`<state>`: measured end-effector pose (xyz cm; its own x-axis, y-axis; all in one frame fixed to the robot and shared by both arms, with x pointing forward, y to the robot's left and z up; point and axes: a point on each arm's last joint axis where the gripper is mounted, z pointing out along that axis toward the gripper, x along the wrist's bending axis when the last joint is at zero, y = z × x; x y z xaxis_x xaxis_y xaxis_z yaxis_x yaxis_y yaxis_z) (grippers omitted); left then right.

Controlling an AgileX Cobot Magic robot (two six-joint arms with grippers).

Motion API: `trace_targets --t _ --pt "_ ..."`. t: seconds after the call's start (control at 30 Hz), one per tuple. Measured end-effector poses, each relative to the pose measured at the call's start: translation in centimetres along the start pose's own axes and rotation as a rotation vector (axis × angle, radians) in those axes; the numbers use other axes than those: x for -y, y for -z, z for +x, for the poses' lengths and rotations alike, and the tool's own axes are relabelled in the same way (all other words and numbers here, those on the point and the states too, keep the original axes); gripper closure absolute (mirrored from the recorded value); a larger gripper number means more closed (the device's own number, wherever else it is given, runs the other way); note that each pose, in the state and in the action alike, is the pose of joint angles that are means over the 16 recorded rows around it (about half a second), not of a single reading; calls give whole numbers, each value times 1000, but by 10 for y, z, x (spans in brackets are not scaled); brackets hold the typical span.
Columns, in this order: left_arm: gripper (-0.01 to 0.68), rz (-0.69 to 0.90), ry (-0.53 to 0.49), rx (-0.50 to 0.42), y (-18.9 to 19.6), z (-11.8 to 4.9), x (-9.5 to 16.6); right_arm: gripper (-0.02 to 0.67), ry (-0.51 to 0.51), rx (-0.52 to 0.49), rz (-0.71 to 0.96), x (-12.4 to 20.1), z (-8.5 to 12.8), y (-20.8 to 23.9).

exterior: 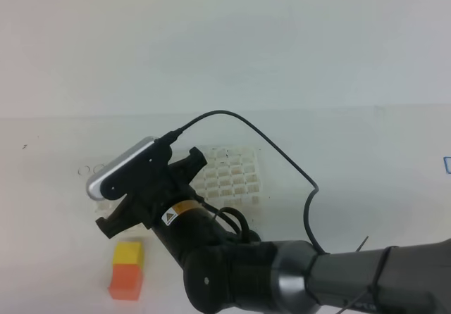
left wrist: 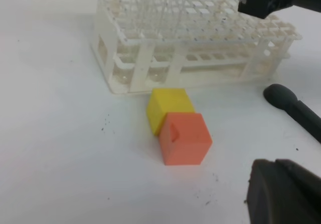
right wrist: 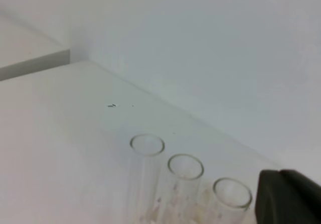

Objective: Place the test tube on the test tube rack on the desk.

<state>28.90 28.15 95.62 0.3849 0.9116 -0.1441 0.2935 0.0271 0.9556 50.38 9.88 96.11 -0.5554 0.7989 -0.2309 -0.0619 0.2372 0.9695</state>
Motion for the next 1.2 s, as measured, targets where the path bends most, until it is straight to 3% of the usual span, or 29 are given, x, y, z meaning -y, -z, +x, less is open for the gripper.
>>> trace_targets --t 0.2,0.37,0.63,0.77,0.93,1.2 --pt "673 0 0 0 0 0 0 650 42 48 -69 -16 -8 2" --pt "673 0 0 0 0 0 0 650 84 102 -206 -56 -28 10" --pt "673 -7 8 -32 0 2 0 650 184 116 -434 -149 -89 51" --pt "673 -15 23 -88 0 5 0 650 276 95 -444 -174 -129 86" --pt "673 -35 58 -217 2 12 0 650 362 91 -350 -170 -177 141" --pt "673 -74 130 -487 8 26 -1 650 392 202 -191 -115 -227 249"
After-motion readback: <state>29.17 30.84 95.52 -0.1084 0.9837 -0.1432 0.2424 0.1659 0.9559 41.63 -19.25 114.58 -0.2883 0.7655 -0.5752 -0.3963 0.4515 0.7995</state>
